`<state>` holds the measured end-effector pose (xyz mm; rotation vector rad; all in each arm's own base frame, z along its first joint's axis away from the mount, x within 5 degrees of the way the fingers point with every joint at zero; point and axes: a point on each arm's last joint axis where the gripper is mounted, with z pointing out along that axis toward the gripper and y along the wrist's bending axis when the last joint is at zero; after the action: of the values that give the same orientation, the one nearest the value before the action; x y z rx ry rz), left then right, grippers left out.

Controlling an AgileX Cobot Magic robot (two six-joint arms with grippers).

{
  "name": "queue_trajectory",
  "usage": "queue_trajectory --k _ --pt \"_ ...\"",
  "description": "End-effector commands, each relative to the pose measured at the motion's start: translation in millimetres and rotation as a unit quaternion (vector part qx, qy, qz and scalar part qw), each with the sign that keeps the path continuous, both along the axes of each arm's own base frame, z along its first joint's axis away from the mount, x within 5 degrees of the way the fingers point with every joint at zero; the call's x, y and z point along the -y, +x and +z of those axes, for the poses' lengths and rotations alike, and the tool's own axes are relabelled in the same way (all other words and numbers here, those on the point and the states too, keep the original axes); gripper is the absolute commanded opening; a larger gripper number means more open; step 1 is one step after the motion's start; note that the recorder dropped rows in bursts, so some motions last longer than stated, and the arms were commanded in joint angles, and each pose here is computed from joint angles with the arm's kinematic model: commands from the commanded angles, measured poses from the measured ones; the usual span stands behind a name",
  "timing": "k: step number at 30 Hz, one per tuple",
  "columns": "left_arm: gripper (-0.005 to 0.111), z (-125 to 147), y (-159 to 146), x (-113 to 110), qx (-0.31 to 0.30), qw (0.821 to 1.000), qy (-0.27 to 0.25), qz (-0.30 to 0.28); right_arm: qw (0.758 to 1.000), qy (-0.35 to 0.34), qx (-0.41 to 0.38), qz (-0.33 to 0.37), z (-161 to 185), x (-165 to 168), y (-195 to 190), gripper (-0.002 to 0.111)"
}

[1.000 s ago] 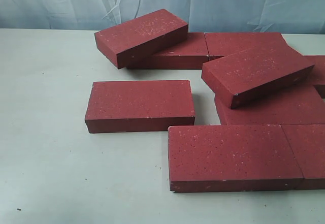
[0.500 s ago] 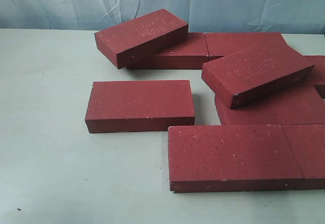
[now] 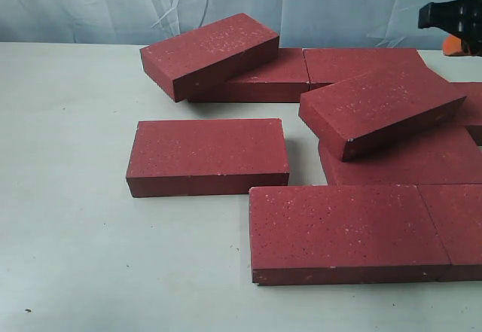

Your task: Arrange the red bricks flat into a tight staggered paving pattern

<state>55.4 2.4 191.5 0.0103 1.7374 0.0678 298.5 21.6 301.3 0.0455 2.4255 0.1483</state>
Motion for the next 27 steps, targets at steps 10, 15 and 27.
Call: queue_trajectory --k 10,15,27 --pt "0.0 0.0 0.0 -0.2 0.007 1.0 -0.002 0.002 0.996 -0.026 -0.081 -0.02 -34.4 35.7 95.6 -0.001" --pt "0.0 0.0 0.0 -0.2 0.007 1.0 -0.002 0.002 0.995 -0.021 -0.087 -0.054 -50.4 66.7 122.6 -0.001" --pt "0.0 0.0 0.0 -0.2 0.007 1.0 -0.002 0.002 0.992 -0.026 -0.104 -0.068 -93.2 104.2 167.4 -0.001"
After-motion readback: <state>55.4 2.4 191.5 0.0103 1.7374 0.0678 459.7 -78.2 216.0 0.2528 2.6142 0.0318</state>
